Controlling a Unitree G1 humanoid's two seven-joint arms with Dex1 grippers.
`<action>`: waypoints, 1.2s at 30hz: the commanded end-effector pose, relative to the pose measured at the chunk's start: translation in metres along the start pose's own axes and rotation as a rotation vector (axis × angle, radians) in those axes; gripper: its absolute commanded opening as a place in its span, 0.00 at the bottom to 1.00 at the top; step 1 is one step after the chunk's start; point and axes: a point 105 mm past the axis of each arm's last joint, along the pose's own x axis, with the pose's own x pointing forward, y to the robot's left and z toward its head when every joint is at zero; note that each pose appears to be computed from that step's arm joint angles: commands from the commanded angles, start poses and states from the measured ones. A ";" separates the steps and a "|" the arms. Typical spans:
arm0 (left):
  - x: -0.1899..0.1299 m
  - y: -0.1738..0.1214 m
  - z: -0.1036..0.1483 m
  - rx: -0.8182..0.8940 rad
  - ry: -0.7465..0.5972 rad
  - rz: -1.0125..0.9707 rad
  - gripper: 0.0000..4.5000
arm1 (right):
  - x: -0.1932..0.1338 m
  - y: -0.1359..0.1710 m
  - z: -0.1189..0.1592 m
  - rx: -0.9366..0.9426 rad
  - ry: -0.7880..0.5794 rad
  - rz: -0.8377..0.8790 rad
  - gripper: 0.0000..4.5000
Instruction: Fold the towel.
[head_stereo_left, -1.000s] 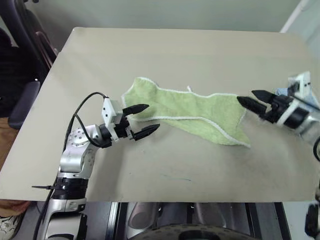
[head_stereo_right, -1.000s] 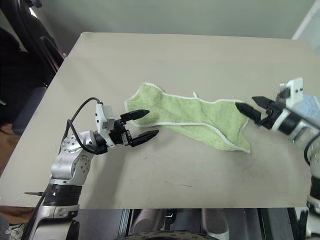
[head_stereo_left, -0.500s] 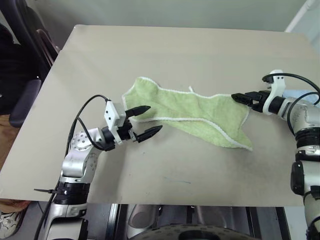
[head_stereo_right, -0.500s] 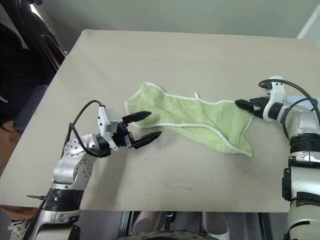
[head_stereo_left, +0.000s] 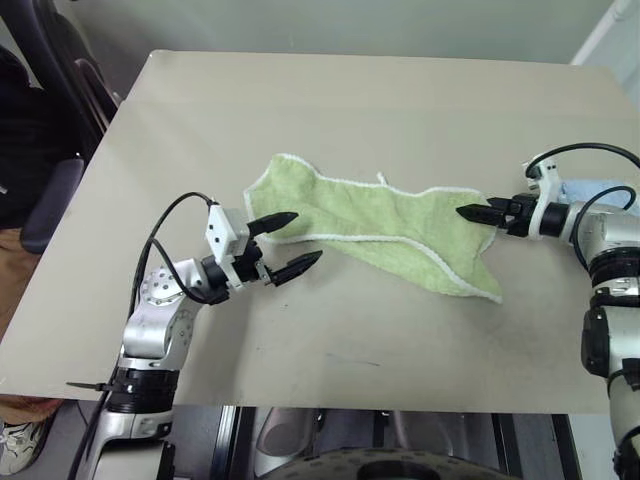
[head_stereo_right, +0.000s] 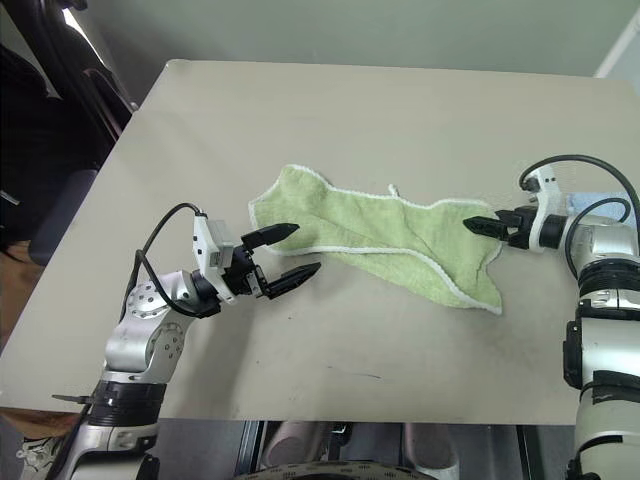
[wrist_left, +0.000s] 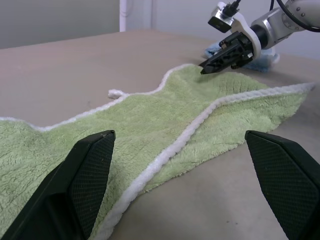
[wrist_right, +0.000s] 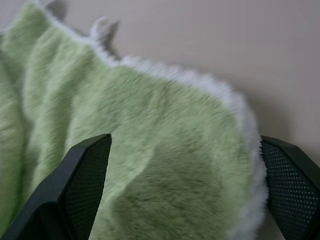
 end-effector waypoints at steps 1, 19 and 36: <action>0.003 -0.003 0.011 0.045 -0.035 -0.006 1.00 | -0.001 0.006 0.014 -0.065 -0.028 0.029 0.87; 0.002 -0.006 0.006 0.044 -0.025 0.001 1.00 | -0.010 -0.005 0.029 -0.115 -0.035 -0.036 0.20; 0.008 -0.003 0.011 0.060 -0.027 -0.017 1.00 | -0.006 -0.001 0.007 -0.075 0.104 -0.006 0.70</action>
